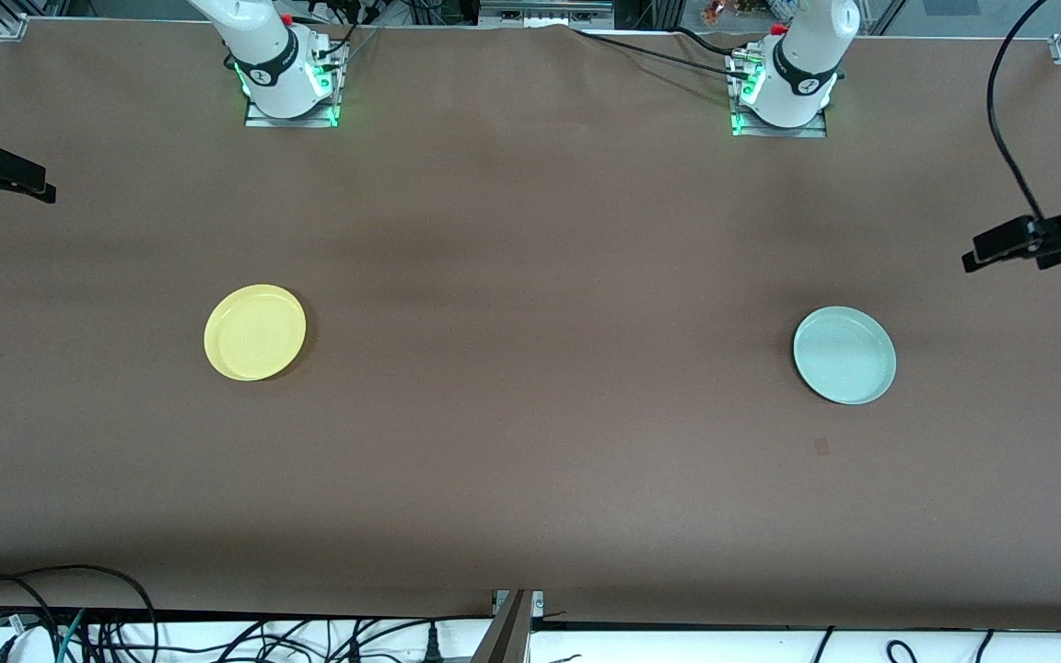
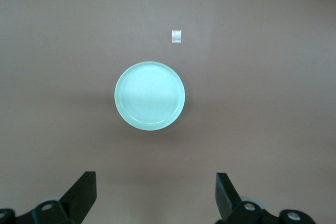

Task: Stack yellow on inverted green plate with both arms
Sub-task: 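Move the left gripper down to the rim of the green plate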

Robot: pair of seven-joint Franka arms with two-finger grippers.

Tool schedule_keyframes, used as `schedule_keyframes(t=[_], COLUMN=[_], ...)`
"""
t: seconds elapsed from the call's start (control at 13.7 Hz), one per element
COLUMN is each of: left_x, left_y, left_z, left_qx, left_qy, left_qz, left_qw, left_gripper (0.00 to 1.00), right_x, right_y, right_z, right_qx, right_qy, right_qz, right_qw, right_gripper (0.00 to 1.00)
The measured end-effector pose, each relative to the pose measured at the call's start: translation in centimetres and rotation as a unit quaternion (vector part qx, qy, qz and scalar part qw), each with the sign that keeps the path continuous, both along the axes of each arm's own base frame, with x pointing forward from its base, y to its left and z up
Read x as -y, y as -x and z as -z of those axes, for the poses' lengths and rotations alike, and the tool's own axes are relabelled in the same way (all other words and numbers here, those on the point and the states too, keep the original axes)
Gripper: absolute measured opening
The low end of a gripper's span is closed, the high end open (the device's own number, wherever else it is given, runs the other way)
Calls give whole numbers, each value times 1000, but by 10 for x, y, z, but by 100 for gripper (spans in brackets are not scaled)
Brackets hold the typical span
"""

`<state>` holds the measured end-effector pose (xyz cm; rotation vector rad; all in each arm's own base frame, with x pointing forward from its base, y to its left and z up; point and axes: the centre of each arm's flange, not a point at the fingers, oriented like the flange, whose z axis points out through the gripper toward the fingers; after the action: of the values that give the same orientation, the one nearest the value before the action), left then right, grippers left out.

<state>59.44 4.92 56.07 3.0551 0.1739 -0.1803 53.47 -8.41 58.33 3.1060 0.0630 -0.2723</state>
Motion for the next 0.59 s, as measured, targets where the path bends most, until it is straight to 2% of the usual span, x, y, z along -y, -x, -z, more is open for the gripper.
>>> schedule_keyframes(t=[0.37,0.59], left_x=[-16,-35], left_y=[-25,-42], left_z=[66,121], left_qx=[-50,-62], left_qy=[-23,-26], left_qz=[24,23], left_qw=[998,997], left_gripper=[100,100], right_x=[0,0], right_y=[0,0], right_z=[0,0], right_qx=[0,0], right_qy=[0,0], right_qz=[0,0], right_qw=[1000,1000], right_gripper=[100,100])
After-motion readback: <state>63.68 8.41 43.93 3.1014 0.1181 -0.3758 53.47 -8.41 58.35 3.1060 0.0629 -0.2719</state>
